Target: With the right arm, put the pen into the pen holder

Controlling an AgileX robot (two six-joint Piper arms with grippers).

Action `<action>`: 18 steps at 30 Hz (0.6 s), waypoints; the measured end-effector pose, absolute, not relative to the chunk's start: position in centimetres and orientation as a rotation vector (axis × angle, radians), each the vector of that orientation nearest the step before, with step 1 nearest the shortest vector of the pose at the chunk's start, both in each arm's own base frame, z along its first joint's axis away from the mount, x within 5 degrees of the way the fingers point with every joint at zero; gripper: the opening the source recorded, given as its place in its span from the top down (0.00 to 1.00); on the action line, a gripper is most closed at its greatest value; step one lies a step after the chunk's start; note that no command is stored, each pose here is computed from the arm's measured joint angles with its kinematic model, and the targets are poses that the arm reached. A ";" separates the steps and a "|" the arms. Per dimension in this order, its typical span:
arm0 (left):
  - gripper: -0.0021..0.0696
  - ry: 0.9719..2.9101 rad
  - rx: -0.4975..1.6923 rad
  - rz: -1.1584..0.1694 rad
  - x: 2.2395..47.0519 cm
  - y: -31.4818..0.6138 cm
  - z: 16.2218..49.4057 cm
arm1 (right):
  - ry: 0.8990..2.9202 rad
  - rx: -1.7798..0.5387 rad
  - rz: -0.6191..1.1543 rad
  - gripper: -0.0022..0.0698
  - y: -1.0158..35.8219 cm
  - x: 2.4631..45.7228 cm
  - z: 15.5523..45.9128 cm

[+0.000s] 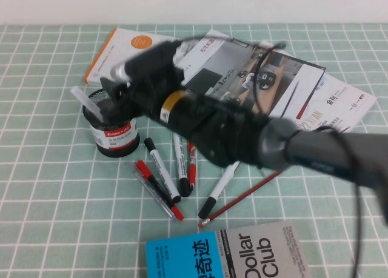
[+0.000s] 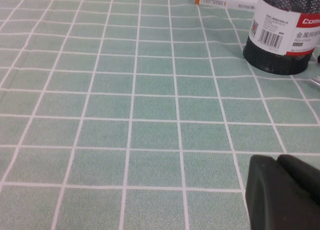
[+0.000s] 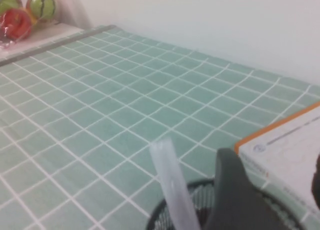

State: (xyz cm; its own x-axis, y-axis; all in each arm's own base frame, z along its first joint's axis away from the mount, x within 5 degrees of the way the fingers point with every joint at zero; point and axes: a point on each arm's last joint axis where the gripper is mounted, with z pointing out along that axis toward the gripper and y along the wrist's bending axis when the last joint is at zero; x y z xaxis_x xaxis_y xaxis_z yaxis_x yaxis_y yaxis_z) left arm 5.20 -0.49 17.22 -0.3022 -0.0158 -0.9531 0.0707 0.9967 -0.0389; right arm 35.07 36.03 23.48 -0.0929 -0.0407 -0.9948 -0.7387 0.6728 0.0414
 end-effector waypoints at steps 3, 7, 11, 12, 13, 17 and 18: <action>0.98 1.876 0.040 -0.085 5.2 -0.5 17.2 | 1.604 -0.661 0.656 0.65 35.0 34.1 27.3; 0.98 1.876 0.040 -0.085 5.2 -0.5 17.2 | 1.696 -0.683 0.591 0.91 32.7 32.3 31.9; 0.98 1.876 0.040 -0.085 5.2 -0.5 17.2 | 1.776 -0.716 0.492 0.98 29.5 29.8 35.9; 0.98 1.876 0.040 -0.085 5.2 -0.5 17.2 | 1.786 -0.723 0.473 0.98 28.6 28.9 36.8; 0.98 1.876 0.040 -0.085 5.2 -0.5 17.2 | 1.808 -0.738 0.444 0.99 27.5 28.0 37.4; 0.98 1.876 0.040 -0.085 5.2 -0.5 17.2 | 1.849 -0.757 0.395 0.99 23.5 24.4 38.8; 0.98 1.876 0.040 -0.085 5.2 -0.5 17.2 | 1.860 -0.759 0.386 1.00 22.4 23.4 39.0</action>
